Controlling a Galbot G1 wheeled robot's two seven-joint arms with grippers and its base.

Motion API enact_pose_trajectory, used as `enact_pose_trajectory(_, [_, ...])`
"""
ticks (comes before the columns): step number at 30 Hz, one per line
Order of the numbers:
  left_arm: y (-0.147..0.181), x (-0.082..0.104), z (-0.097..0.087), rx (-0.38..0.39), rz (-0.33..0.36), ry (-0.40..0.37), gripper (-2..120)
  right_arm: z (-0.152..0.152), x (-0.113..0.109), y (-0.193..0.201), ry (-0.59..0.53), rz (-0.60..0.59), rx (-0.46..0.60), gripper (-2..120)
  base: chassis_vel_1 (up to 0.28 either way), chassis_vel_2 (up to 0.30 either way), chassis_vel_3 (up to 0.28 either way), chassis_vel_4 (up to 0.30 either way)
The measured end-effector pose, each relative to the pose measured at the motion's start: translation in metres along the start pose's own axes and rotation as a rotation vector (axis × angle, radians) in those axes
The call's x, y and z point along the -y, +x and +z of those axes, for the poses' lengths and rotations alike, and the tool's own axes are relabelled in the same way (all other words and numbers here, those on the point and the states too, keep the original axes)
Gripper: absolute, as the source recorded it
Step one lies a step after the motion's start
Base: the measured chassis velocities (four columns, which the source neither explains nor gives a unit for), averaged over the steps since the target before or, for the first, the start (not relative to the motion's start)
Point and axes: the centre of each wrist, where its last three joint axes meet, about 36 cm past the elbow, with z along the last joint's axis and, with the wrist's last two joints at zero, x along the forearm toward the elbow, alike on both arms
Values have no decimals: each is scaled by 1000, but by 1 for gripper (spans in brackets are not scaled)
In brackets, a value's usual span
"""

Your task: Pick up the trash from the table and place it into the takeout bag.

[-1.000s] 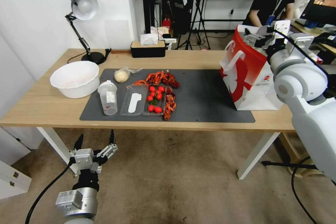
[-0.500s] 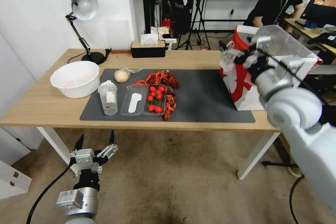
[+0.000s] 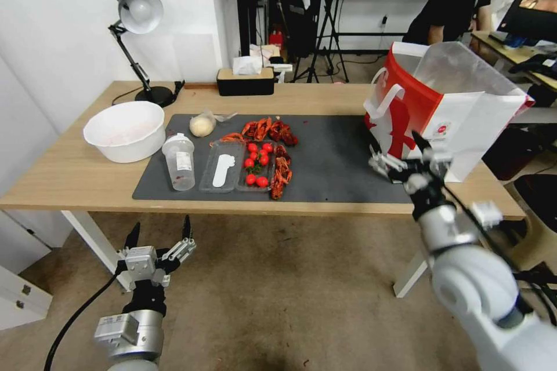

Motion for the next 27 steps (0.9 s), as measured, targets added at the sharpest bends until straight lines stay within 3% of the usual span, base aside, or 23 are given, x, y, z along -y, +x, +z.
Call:
enact_pose_trajectory(8, [-2, 0, 0, 5, 2, 4, 100, 45, 3, 54, -22, 41, -39, 100, 0, 0, 0, 0])
enact_pose_trajectory(27, [-8, -6, -3, 23, 3, 5, 100, 56, -6, 70, -28, 46, -66, 100, 0, 0, 0, 0])
